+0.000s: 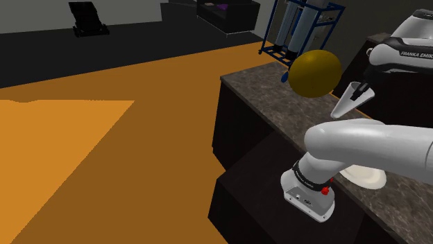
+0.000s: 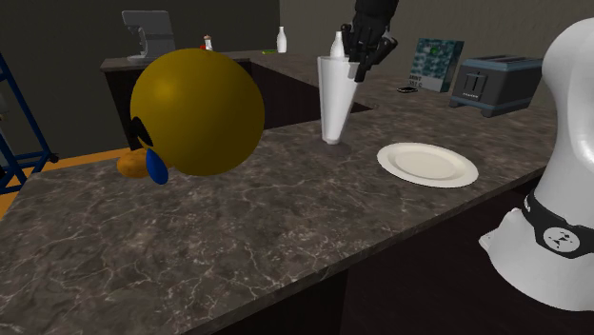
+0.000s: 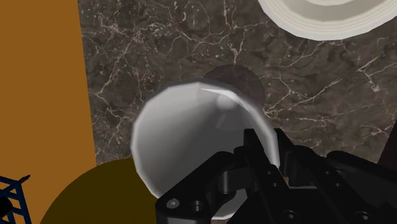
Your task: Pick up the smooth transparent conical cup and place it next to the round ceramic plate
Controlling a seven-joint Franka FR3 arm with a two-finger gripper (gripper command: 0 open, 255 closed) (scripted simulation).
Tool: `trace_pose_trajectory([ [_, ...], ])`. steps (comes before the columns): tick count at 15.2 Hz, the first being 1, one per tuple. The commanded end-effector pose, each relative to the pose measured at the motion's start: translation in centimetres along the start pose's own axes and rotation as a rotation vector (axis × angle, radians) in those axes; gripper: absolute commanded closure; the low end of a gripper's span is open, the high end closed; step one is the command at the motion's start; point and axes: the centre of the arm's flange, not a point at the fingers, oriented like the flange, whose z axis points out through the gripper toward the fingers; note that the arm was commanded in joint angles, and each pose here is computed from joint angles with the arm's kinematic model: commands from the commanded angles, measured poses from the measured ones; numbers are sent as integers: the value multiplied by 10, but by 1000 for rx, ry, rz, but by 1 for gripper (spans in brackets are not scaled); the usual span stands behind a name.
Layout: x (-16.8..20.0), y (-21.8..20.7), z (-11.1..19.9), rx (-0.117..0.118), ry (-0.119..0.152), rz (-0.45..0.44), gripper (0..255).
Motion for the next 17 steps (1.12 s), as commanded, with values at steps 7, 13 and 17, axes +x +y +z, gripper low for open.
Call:
trace_pose_trajectory([
  [7,-1,-9,41,-1,1,0,255],
  [13,-1,-9,43,-1,1,0,255],
  [17,-1,-9,43,-1,1,0,0],
])
